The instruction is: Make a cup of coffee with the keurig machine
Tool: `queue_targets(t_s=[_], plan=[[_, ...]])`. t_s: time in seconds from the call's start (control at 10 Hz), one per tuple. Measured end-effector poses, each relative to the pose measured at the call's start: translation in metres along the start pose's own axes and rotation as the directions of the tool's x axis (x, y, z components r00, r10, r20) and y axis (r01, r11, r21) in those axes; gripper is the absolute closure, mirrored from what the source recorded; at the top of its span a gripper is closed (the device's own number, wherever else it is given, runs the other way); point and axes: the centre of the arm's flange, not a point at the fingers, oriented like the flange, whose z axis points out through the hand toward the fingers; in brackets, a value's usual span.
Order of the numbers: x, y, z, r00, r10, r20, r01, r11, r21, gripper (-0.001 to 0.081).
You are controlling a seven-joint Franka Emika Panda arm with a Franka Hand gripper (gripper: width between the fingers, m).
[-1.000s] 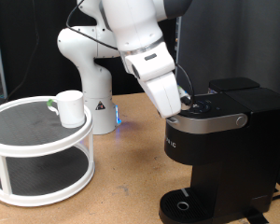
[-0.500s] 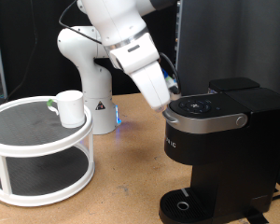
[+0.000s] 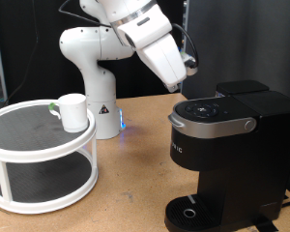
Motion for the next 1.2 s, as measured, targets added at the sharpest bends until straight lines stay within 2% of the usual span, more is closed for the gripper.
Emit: queue_targets(t_s=[0.1,0.2,0.4,0.5,0.6,0.7,0.9,1.0,1.2], plan=[[-0.001,0.002,0.001,1.000,0.004,-0.006,-0.005,1.000,-0.011,0.0801],[0.000,0.004,0.002,0.997,0.051,-0.064,-0.053,0.998,-0.018,0.0801],[-0.007,0.005,0.003,0.965,0.172,-0.198,-0.169,0.985,0.033,0.0801],[-0.016,0.004,0.000,0.944,0.231,-0.235,-0.223,0.973,0.064,0.0801],[-0.027,0.002,-0.004,0.936,0.265,-0.230,-0.254,0.964,0.080,0.0801],[-0.039,-0.002,-0.008,0.944,0.262,-0.200,-0.251,0.965,0.080,0.0801],[-0.057,-0.013,-0.016,0.969,0.208,-0.136,-0.207,0.978,0.020,0.0801],[-0.056,-0.012,-0.015,0.965,0.218,-0.144,-0.216,0.976,0.030,0.0801],[-0.055,-0.011,-0.012,0.923,0.298,-0.243,-0.278,0.954,0.116,0.0801]])
